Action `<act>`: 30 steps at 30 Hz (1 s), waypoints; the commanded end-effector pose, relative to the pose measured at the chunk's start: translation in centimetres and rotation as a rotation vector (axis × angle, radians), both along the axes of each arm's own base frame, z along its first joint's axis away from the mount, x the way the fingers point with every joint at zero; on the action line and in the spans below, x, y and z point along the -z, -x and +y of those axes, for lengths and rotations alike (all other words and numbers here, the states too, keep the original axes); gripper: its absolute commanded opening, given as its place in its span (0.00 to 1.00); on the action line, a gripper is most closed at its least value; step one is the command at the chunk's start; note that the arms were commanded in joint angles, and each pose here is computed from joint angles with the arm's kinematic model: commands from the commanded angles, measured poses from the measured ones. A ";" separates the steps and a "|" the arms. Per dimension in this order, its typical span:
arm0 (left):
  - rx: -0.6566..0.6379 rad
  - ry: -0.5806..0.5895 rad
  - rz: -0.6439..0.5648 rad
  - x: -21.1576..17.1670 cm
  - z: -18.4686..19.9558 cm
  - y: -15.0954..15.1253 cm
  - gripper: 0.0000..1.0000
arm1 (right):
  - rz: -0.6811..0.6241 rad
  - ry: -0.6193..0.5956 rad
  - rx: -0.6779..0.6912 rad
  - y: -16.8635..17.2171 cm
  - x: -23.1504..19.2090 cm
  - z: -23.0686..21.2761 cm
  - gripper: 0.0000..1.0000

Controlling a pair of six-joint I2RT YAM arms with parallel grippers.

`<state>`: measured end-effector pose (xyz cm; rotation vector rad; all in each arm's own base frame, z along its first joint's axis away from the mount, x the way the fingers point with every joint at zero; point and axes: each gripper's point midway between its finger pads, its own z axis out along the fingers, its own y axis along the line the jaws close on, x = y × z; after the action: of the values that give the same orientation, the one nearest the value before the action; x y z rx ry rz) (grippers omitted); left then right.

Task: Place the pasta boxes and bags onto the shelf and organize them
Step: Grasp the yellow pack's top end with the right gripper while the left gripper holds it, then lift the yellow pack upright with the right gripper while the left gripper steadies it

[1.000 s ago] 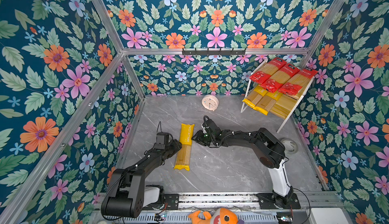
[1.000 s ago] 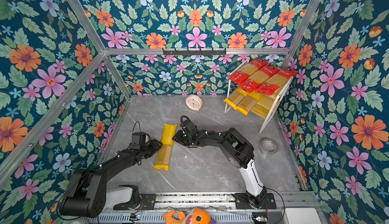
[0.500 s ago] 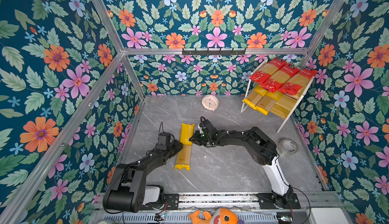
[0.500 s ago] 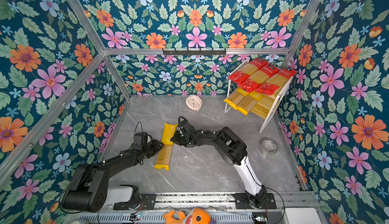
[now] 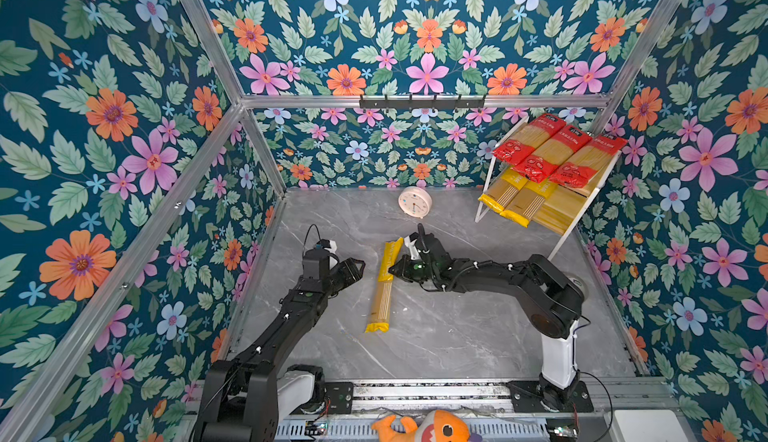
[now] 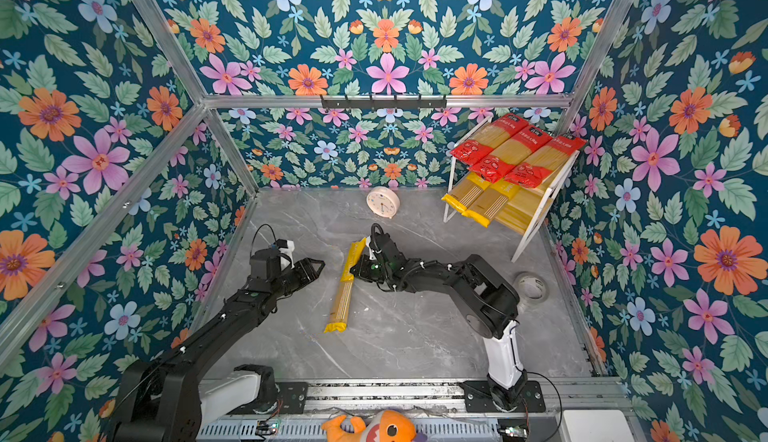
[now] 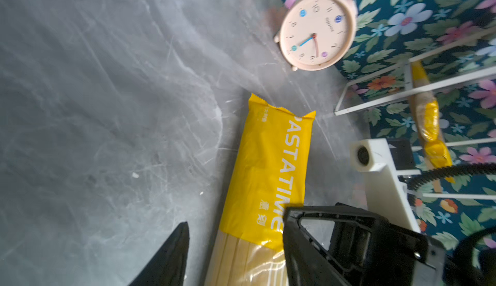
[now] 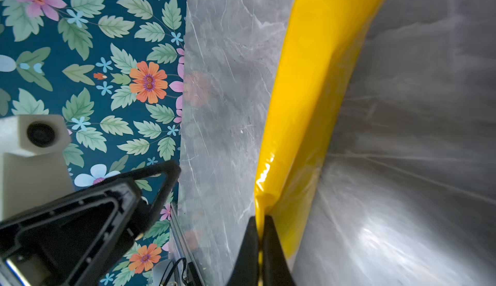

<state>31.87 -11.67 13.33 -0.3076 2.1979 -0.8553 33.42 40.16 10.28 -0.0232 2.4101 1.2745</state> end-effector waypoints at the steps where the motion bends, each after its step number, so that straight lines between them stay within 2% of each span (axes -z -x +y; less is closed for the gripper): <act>1: 0.077 0.038 -0.218 -4.3 -1.3 -0.6 0.63 | -0.364 -0.094 -0.064 -0.4 -7.2 -0.5 0.00; 5: 0.190 0.078 -0.442 -8.8 -4.2 -0.1 0.69 | -0.611 -0.134 -0.085 0.7 -12.5 -4.5 0.00; 7: 0.274 0.086 -0.514 -10.1 -6.3 0.5 0.71 | -0.689 -0.161 -0.093 1.1 -14.4 -6.3 0.00; 13: 0.461 0.237 -0.607 -12.2 -11.0 2.3 0.78 | -0.858 -0.188 -0.111 1.5 -20.0 -10.4 0.00; 22: 0.663 0.322 -0.687 -14.2 -16.4 4.7 0.88 | -1.007 -0.229 -0.213 3.9 -26.0 -12.4 0.00; 30: 0.737 0.455 -0.768 -17.5 -17.2 6.3 0.90 | -1.069 -0.337 -0.398 7.7 -29.5 -11.8 0.00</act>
<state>27.21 -28.87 27.51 0.5157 1.5003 -1.4947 28.17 28.22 36.69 -0.7459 1.4615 1.2866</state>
